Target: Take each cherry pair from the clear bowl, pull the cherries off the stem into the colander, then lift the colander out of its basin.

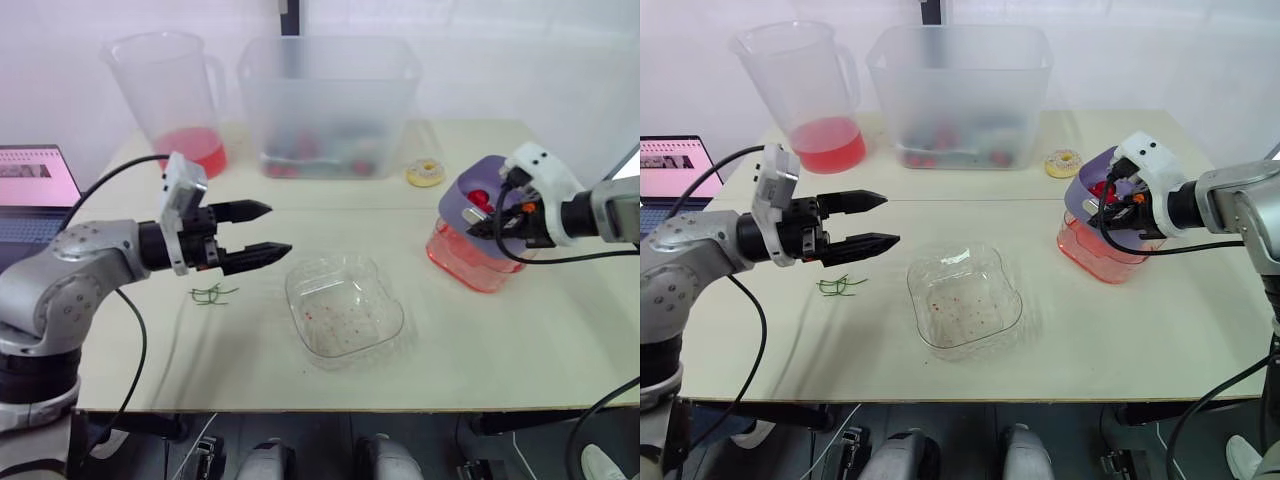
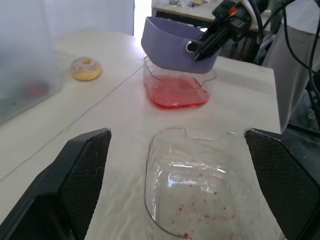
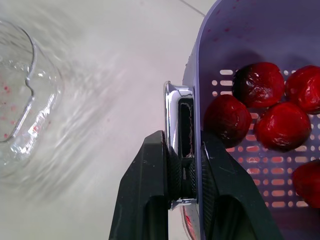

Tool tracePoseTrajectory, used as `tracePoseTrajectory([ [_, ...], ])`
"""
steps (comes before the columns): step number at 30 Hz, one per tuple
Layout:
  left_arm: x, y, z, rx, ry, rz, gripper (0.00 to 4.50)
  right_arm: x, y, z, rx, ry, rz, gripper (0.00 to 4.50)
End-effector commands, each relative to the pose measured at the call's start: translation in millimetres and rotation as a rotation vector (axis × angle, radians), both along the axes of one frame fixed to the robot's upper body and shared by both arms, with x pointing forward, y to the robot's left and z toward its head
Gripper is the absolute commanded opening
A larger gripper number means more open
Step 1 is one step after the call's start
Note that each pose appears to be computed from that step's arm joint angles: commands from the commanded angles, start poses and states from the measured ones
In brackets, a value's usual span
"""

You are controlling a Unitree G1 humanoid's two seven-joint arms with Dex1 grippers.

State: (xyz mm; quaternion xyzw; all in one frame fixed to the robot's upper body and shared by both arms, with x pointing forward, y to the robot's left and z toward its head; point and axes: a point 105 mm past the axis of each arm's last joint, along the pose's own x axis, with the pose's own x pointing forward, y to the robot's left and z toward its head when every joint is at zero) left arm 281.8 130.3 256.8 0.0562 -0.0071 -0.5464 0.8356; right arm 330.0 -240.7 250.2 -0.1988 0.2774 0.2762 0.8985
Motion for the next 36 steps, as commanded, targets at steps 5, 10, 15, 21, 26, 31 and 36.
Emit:
tracePoseTrajectory([
  [5, -12.8, 10.4, 10.2, -0.046, -0.019, 0.053, 4.50, 9.2, 4.7, 47.7, -0.136, -0.145, 0.114, 0.24],
  [10, -12.2, 19.1, 5.5, -0.055, -0.020, 0.119, 4.50, 23.5, 46.4, 50.6, -0.233, -0.172, 0.374, 0.24],
  [15, -17.8, 27.5, -0.4, -0.038, -0.009, 0.164, 4.50, 44.1, 86.7, 34.9, -0.307, -0.156, 0.586, 0.24],
  [21, -22.1, 35.3, -3.8, -0.019, -0.011, 0.224, 4.50, 61.9, 116.3, -0.9, -0.317, -0.095, 0.708, 0.24],
  [26, -26.6, 39.2, -2.7, -0.025, -0.007, 0.251, 4.50, 68.4, 134.8, -35.1, -0.297, -0.039, 0.775, 0.24],
  [31, -28.3, 41.2, -2.7, -0.018, -0.004, 0.261, 4.50, 73.1, 133.5, -51.8, -0.305, 0.004, 0.777, 0.24],
  [36, -27.8, 37.4, -3.0, -0.022, -0.008, 0.245, 4.50, 74.5, 129.0, -55.1, -0.276, 0.047, 0.761, 2.07],
])
